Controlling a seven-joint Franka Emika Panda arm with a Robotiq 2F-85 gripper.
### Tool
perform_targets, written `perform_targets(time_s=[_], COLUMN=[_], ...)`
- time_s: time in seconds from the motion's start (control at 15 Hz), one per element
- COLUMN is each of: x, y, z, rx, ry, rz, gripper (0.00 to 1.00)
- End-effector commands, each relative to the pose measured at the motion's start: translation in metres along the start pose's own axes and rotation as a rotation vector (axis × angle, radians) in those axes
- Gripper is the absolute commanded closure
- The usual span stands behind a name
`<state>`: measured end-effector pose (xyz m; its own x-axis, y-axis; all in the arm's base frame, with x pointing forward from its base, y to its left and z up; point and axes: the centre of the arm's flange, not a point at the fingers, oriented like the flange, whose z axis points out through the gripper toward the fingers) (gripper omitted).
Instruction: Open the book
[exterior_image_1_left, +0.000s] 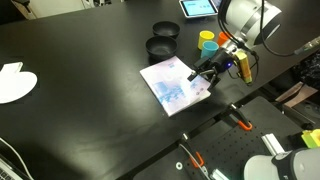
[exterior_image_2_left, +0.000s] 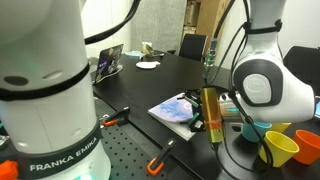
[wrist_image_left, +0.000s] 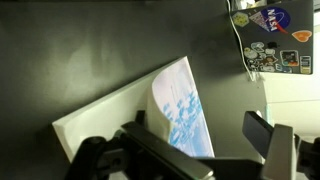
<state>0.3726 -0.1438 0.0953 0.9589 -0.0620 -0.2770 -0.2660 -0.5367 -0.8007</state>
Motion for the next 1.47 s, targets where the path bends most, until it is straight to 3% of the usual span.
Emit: perform_targets(time_s=[0.0, 0.13, 0.53, 0.73, 1.0, 1.2, 1.4], x=[0.002, 0.002, 0.004, -0.003, -0.013, -0.027, -0.041], y=[-0.003, -0.004, -0.004, -0.018, -0.042, -0.066, -0.091], z=[0.008, 0.007, 0.003, 0.003, 0.007, 0.014, 0.025], rx=[0.001, -0.022, -0.2, -0.306, -0.442, -0.505, -0.518], ry=[0.098, 0.133, 0.274, 0.357, 0.44, 0.44, 0.419], rz=[-0.116, -0.147, -0.155, -0.208, -0.268, -0.267, -0.293], gripper=[0.25, 0.41, 0.85, 0.9, 0.85, 0.87, 0.85])
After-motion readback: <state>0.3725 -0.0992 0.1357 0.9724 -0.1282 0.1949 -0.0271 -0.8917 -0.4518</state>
